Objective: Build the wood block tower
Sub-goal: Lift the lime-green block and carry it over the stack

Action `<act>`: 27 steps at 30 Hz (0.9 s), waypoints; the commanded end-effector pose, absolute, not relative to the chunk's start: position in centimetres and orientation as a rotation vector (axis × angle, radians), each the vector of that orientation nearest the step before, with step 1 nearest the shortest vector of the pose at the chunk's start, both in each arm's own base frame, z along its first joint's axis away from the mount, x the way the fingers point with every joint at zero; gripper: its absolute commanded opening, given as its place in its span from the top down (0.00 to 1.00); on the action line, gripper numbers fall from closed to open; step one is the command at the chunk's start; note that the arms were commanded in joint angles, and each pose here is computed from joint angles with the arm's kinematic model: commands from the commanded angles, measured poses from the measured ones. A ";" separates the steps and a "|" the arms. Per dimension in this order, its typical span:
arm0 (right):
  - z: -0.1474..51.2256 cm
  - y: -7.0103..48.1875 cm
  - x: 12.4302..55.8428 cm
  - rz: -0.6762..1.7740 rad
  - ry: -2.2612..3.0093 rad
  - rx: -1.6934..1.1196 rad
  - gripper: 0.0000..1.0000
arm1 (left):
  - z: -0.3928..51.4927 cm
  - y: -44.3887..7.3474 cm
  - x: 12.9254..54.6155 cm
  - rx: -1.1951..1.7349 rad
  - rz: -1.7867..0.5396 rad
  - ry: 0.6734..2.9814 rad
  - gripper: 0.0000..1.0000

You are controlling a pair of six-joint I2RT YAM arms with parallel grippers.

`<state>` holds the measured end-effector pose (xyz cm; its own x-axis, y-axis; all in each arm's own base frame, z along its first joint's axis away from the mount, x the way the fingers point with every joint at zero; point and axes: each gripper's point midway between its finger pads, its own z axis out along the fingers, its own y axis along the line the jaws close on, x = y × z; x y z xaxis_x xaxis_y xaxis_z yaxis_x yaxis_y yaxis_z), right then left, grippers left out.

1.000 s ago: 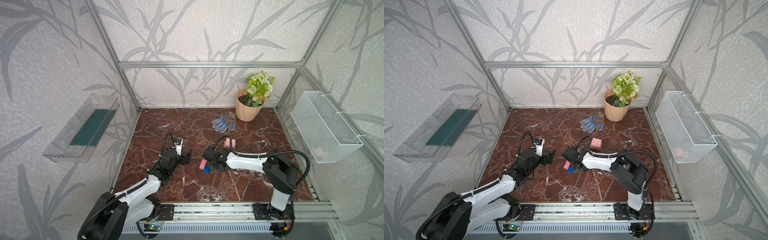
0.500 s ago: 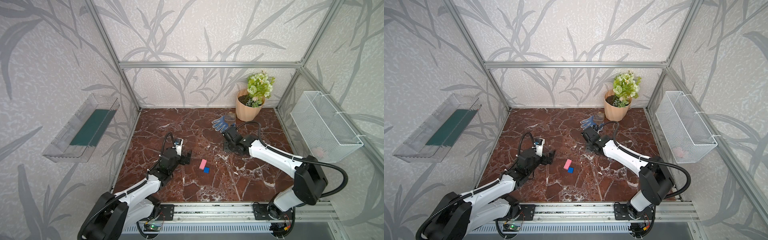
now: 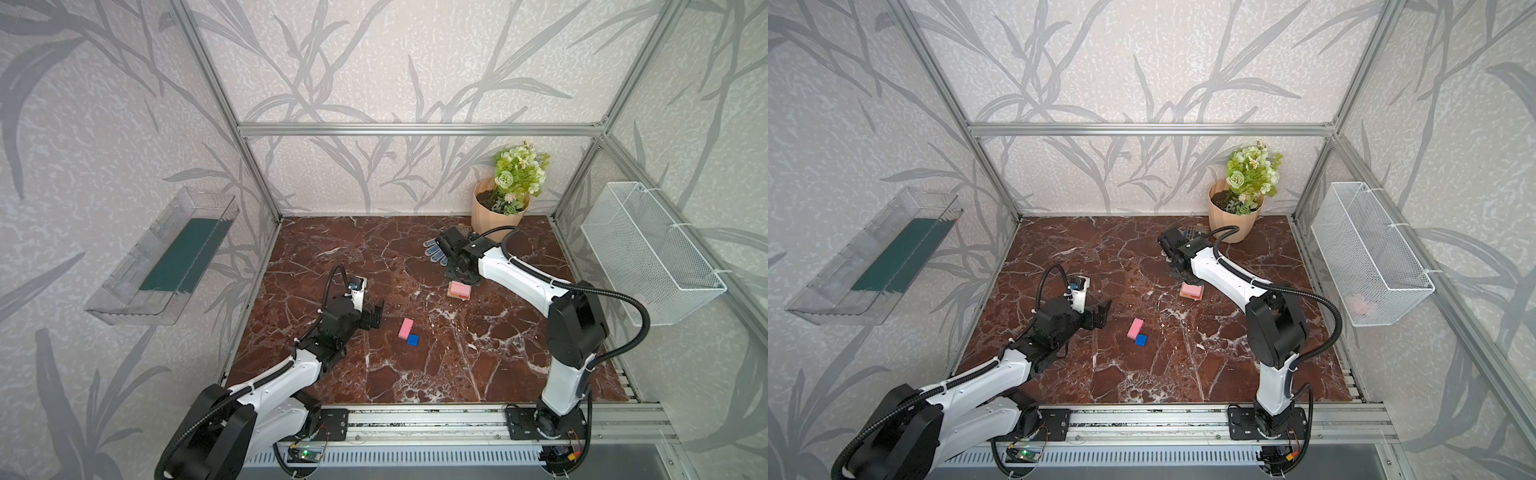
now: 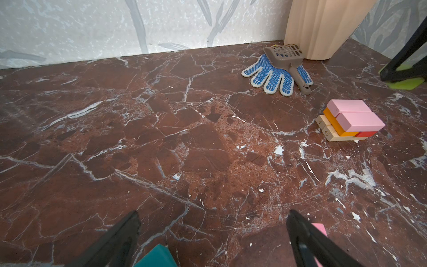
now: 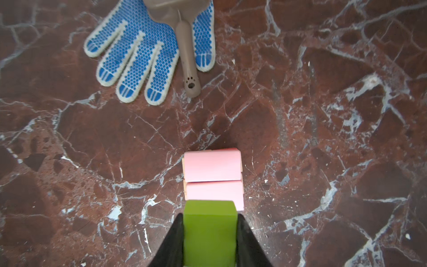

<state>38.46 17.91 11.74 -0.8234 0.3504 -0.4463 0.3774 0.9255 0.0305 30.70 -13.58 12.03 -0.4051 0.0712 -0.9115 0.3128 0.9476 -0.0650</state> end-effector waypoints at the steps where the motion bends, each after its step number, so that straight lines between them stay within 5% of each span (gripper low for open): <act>1: 11.8 16.8 37.8 -0.124 2.647 0.610 0.95 | 13.0 -13.7 30.8 0.277 -0.280 1.951 0.01; 27: 9.5 17.3 41.0 -0.052 2.661 0.570 0.91 | 12.9 -13.8 30.8 0.284 -0.283 1.953 0.01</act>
